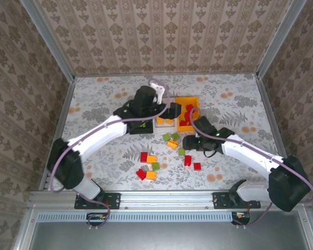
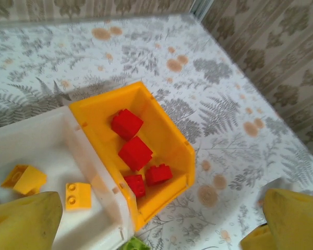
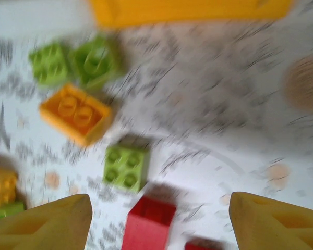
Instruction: Sort the legos into containers by color
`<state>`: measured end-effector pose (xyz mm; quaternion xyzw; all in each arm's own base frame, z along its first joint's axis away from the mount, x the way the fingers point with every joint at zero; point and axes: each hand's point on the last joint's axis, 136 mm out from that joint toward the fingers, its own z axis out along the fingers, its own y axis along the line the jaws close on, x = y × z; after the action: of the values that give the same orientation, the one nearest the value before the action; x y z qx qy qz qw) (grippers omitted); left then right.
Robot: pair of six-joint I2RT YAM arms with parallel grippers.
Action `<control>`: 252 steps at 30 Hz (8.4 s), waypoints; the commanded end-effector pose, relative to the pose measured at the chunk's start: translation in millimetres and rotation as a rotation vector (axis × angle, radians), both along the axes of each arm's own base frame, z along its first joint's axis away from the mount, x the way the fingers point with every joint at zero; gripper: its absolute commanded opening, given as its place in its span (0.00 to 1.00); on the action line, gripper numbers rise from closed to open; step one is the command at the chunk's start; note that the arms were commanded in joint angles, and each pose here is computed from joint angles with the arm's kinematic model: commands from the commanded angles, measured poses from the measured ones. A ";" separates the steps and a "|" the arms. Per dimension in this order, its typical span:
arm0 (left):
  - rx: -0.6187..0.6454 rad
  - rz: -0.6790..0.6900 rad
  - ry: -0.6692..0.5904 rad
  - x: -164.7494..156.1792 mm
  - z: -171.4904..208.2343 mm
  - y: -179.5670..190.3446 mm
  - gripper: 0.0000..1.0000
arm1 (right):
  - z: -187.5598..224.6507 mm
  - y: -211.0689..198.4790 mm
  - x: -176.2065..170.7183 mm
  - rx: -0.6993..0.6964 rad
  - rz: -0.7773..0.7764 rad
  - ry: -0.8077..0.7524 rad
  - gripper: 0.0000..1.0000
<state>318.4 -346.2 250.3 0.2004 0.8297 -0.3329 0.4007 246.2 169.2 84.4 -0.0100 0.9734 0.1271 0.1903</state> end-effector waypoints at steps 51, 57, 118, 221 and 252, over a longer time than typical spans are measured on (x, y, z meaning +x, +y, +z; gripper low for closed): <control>-0.114 0.471 -0.021 -88.1 -40.5 201.4 1.00 | 49.3 -5.2 186.5 -0.097 -0.241 -0.158 0.69; 0.026 0.420 0.083 -84.7 -58.3 190.0 1.00 | 43.1 -14.1 113.0 -0.086 -0.197 -0.088 0.71; 0.320 0.261 0.318 -101.4 -146.8 159.6 1.00 | 31.9 -2.7 206.1 -0.116 -0.288 -0.150 0.67; 0.279 0.162 0.088 78.9 -55.9 1.1 0.83 | 36.8 43.3 42.4 0.150 0.046 -0.117 0.71; 0.256 0.321 0.166 -110.7 -89.6 159.7 1.00 | -30.0 90.3 30.6 -0.150 0.257 -0.035 0.67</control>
<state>210.3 -198.1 171.6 0.1074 0.9075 -0.1917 0.3579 265.5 277.4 47.5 -0.1729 0.9623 0.1266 0.1672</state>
